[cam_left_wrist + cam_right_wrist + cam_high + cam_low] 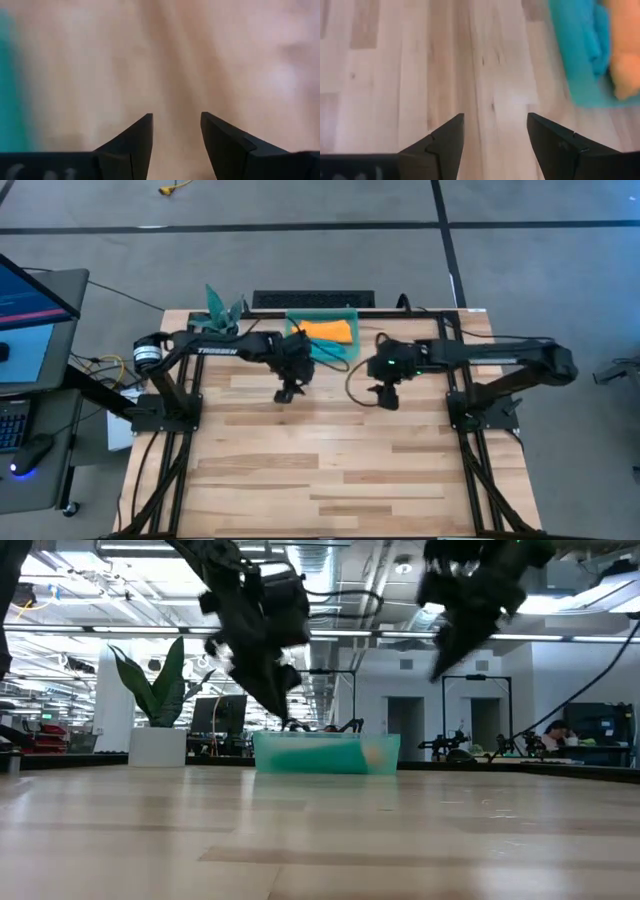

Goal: Roll microfiber towels into tight, uniform cylinder then place into a basket
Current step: Return to Home Position

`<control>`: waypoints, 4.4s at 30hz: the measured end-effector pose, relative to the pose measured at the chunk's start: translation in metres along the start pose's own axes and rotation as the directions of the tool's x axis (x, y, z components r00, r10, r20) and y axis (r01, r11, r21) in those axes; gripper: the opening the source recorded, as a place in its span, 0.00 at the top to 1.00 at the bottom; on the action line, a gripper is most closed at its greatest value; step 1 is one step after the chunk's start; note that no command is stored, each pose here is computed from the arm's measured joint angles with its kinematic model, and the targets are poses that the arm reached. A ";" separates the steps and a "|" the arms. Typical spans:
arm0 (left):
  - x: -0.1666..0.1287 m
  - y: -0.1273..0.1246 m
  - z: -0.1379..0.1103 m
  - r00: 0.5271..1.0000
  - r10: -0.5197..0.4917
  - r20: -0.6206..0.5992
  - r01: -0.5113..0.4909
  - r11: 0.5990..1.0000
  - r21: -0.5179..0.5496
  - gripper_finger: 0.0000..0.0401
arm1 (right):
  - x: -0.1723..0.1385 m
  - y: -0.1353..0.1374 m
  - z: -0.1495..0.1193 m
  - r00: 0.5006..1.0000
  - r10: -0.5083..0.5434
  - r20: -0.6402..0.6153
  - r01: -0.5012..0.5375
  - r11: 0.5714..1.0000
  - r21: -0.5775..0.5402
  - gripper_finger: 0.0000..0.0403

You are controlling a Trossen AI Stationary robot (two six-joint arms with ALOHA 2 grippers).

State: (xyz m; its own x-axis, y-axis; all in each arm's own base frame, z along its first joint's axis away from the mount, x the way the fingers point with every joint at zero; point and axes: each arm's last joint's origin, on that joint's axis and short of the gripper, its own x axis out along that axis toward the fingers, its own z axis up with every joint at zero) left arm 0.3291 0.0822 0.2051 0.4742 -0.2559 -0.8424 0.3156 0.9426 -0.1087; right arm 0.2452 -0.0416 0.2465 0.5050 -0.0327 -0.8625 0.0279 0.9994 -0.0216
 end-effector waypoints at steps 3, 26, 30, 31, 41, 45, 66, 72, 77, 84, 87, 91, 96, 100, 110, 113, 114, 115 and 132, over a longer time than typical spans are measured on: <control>-0.001 -0.007 0.001 0.999 0.017 0.041 -0.019 0.999 0.030 0.61 | -0.008 0.014 -0.008 0.997 0.000 0.074 -0.001 1.000 0.014 0.41; -0.132 -0.108 -0.116 0.709 0.425 0.562 -0.386 0.902 -0.196 0.61 | -0.099 0.048 -0.127 0.703 0.088 0.706 -0.080 0.996 -0.045 0.41; -0.119 -0.122 -0.154 0.612 0.465 0.639 -0.369 0.883 -0.289 0.61 | -0.080 0.046 -0.149 0.604 0.033 0.797 -0.037 0.999 -0.014 0.41; -0.113 -0.124 -0.163 0.587 0.470 0.659 -0.359 0.881 -0.309 0.61 | -0.073 0.046 -0.152 0.575 0.033 0.817 -0.038 0.999 -0.013 0.41; -0.065 -0.119 -0.197 0.419 0.512 0.750 -0.252 0.859 -0.445 0.61 | -0.010 0.048 -0.162 0.453 -0.036 0.891 -0.046 0.997 0.063 0.41; -0.058 -0.115 -0.198 0.455 0.541 0.707 -0.286 0.841 -0.460 0.61 | -0.007 0.044 -0.161 0.475 -0.114 0.873 -0.090 0.980 0.177 0.41; -0.043 -0.108 -0.204 0.563 0.609 0.559 -0.315 0.783 -0.536 0.61 | 0.008 0.042 -0.165 0.609 -0.139 0.780 0.025 0.987 0.156 0.41; -0.043 -0.108 -0.204 0.564 0.609 0.558 -0.326 0.785 -0.527 0.61 | 0.008 0.042 -0.165 0.609 -0.140 0.780 0.025 0.987 0.157 0.41; -0.043 -0.108 -0.204 0.564 0.609 0.558 -0.330 0.785 -0.524 0.61 | 0.008 0.042 -0.165 0.609 -0.139 0.780 0.025 0.987 0.157 0.41; -0.043 -0.108 -0.204 0.564 0.609 0.557 -0.335 0.786 -0.520 0.61 | 0.008 0.042 -0.165 0.610 -0.140 0.780 0.026 0.987 0.157 0.41; -0.043 -0.108 -0.204 0.564 0.609 0.557 -0.331 0.785 -0.524 0.61 | 0.008 0.042 -0.165 0.610 -0.140 0.780 0.025 0.987 0.157 0.41; -0.043 -0.108 -0.204 0.565 0.609 0.557 -0.332 0.785 -0.523 0.61 | 0.008 0.042 -0.165 0.610 -0.139 0.780 0.025 0.987 0.157 0.41; -0.043 -0.108 -0.204 0.565 0.609 0.556 -0.341 0.786 -0.515 0.61 | 0.008 0.042 -0.165 0.610 -0.139 0.780 0.025 0.987 0.157 0.41; -0.043 -0.108 -0.204 0.565 0.609 0.556 -0.344 0.787 -0.512 0.61 | 0.008 0.042 -0.165 0.610 -0.140 0.780 0.025 0.987 0.157 0.41; -0.043 -0.108 -0.204 0.565 0.609 0.556 -0.350 0.787 -0.507 0.61 | 0.008 0.042 -0.165 0.610 -0.139 0.780 0.025 0.987 0.157 0.41; -0.043 -0.108 -0.204 0.565 0.609 0.556 -0.345 0.787 -0.512 0.61 | 0.008 0.042 -0.165 0.610 -0.140 0.780 0.025 0.987 0.157 0.41; -0.043 -0.108 -0.204 0.565 0.609 0.556 -0.345 0.787 -0.512 0.61 | 0.008 0.042 -0.165 0.610 -0.140 0.780 0.025 0.987 0.157 0.41; -0.043 -0.108 -0.204 0.565 0.609 0.556 -0.345 0.787 -0.512 0.61 | 0.008 0.042 -0.166 0.610 -0.139 0.780 0.025 0.987 0.157 0.41; -0.043 -0.108 -0.205 0.566 0.609 0.556 -0.344 0.787 -0.512 0.61 | 0.008 0.042 -0.166 0.610 -0.139 0.780 0.025 0.987 0.157 0.41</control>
State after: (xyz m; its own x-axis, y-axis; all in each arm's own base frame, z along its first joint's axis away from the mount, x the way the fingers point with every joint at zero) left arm 0.1065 0.0350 0.1450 0.9173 0.3105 -0.2493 -0.3359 0.9396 -0.0657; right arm 0.1078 0.0024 0.1547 0.9771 -0.1694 -0.1288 0.1753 0.9839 0.0362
